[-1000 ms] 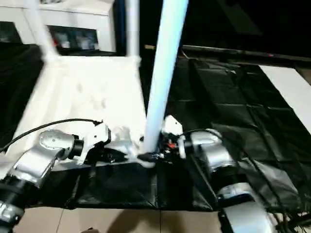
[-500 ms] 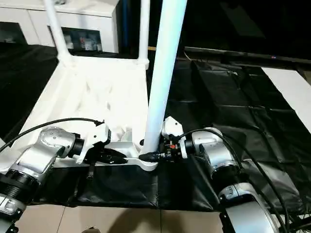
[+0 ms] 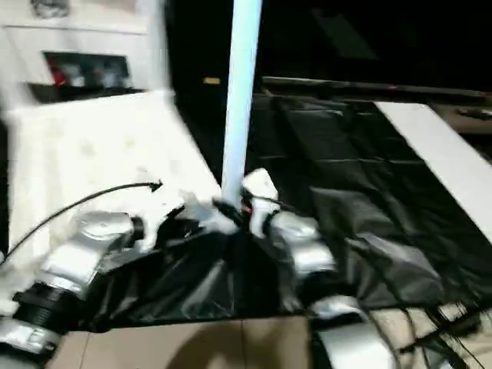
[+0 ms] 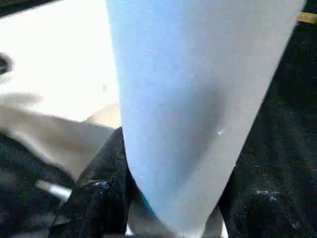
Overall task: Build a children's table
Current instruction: Rotate leg to tighten
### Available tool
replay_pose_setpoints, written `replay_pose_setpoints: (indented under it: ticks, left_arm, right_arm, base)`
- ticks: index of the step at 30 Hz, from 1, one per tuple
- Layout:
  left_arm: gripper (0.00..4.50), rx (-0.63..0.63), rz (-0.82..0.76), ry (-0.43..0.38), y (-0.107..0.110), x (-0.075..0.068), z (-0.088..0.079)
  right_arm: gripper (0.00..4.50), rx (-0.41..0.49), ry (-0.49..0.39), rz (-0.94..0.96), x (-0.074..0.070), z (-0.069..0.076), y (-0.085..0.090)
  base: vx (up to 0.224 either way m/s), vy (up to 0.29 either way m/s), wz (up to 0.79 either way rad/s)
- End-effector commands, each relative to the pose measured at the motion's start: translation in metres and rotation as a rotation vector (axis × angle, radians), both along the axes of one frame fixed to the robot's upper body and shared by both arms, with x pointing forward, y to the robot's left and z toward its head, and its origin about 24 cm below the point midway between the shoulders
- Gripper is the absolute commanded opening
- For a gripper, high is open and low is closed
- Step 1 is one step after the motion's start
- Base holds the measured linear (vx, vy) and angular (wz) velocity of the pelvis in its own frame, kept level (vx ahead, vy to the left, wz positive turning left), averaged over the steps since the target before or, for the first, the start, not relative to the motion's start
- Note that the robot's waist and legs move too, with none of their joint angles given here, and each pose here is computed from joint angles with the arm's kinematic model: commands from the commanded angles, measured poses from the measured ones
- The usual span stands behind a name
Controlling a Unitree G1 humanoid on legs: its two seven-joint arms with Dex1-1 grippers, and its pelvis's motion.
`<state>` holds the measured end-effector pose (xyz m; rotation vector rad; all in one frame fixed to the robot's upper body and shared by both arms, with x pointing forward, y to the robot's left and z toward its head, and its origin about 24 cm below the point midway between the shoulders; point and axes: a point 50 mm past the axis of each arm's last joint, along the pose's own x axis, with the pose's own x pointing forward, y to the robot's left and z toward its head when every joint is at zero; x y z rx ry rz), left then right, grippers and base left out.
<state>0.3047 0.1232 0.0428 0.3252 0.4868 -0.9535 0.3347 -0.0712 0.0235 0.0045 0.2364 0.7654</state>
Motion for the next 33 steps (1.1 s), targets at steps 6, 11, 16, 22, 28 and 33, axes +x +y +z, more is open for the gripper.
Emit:
replay_pose_setpoints:
  ticks: [6,11,16,22,28,33]
  left_arm:
    - [0.0,-0.112,-0.127,-0.007,-0.052,-0.01,0.006]
    - [0.0,-0.092,-0.136,-0.01,-0.042,-0.009,0.006]
    - [0.0,-0.078,-0.185,-0.002,-0.028,-0.01,0.006]
    - [0.0,-0.083,-0.262,0.011,-0.014,-0.011,0.009]
    - [0.0,-0.052,-0.307,0.012,0.004,-0.006,0.014]
    - [0.0,-0.02,-0.313,0.013,0.018,0.002,0.017]
  right_arm:
    - [2.64,0.039,0.127,0.077,-0.016,-0.016,0.043]
    - [3.18,0.013,0.089,0.092,-0.014,-0.014,0.034]
    - [3.28,-0.005,0.034,0.229,-0.015,-0.012,0.013]
    - [3.28,-0.01,0.02,0.515,-0.024,-0.004,-0.011]
    - [3.28,-0.06,0.08,0.744,-0.034,-0.001,-0.035]
    - [2.95,-0.092,0.126,0.857,-0.04,0.0,-0.045]
  base:
    - [0.0,0.0,0.0]
    - [0.0,0.0,0.0]
    - [0.0,0.0,0.0]
    - [0.0,0.0,0.0]
    - [0.0,0.0,0.0]
    - [0.0,0.0,0.0]
